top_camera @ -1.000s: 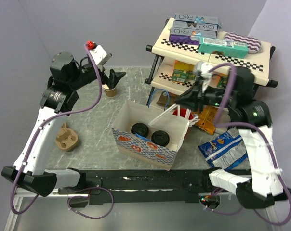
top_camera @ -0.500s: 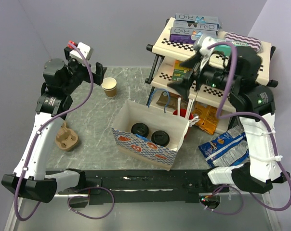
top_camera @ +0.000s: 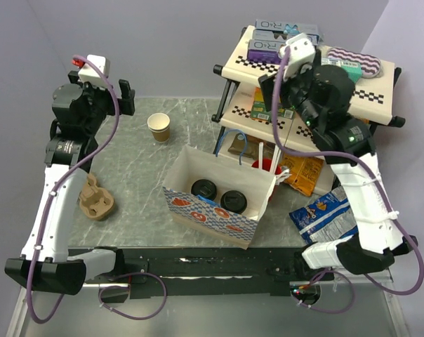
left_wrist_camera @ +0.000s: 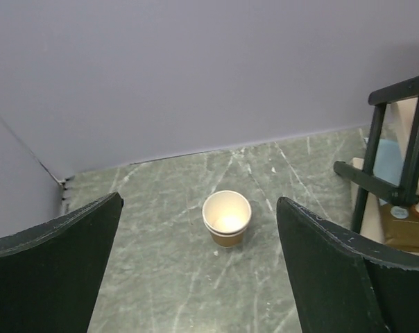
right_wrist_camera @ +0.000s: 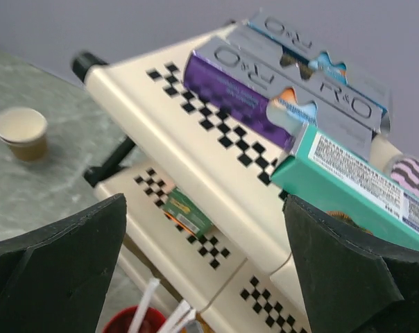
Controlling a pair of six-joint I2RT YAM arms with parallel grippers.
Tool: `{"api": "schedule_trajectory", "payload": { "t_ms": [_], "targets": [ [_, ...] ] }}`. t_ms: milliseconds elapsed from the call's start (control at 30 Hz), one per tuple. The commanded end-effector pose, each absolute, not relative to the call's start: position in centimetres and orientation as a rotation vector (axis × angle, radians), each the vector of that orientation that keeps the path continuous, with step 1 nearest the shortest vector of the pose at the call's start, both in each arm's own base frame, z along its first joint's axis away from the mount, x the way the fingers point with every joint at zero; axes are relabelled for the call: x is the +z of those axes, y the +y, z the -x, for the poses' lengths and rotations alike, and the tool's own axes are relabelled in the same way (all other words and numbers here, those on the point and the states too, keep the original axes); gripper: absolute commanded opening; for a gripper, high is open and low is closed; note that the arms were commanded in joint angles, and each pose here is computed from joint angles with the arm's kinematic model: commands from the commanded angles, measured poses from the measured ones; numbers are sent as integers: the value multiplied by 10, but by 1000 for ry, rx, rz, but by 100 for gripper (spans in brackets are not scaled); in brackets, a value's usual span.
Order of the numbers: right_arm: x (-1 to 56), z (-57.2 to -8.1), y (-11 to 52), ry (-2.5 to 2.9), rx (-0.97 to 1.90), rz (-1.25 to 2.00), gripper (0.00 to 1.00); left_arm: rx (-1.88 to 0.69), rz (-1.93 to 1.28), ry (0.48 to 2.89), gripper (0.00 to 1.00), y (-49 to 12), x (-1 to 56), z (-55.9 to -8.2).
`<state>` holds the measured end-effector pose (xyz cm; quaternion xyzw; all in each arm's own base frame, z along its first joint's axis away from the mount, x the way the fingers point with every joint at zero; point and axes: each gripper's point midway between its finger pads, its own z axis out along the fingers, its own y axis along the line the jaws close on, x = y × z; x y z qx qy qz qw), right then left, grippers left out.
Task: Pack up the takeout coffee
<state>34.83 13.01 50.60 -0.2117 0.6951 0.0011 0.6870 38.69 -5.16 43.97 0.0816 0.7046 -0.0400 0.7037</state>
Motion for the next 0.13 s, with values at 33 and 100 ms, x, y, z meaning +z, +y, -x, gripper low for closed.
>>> {"api": "schedule_trajectory", "payload": {
  "t_ms": [33,100],
  "targets": [
    [509,-339,99,1548,-205,424,100,-178,-118,1542,99,-52,457,-389],
    [528,-339,92,1480,-224,369,100,-175,-97,1523,99,-46,467,-394]
  ]
}}
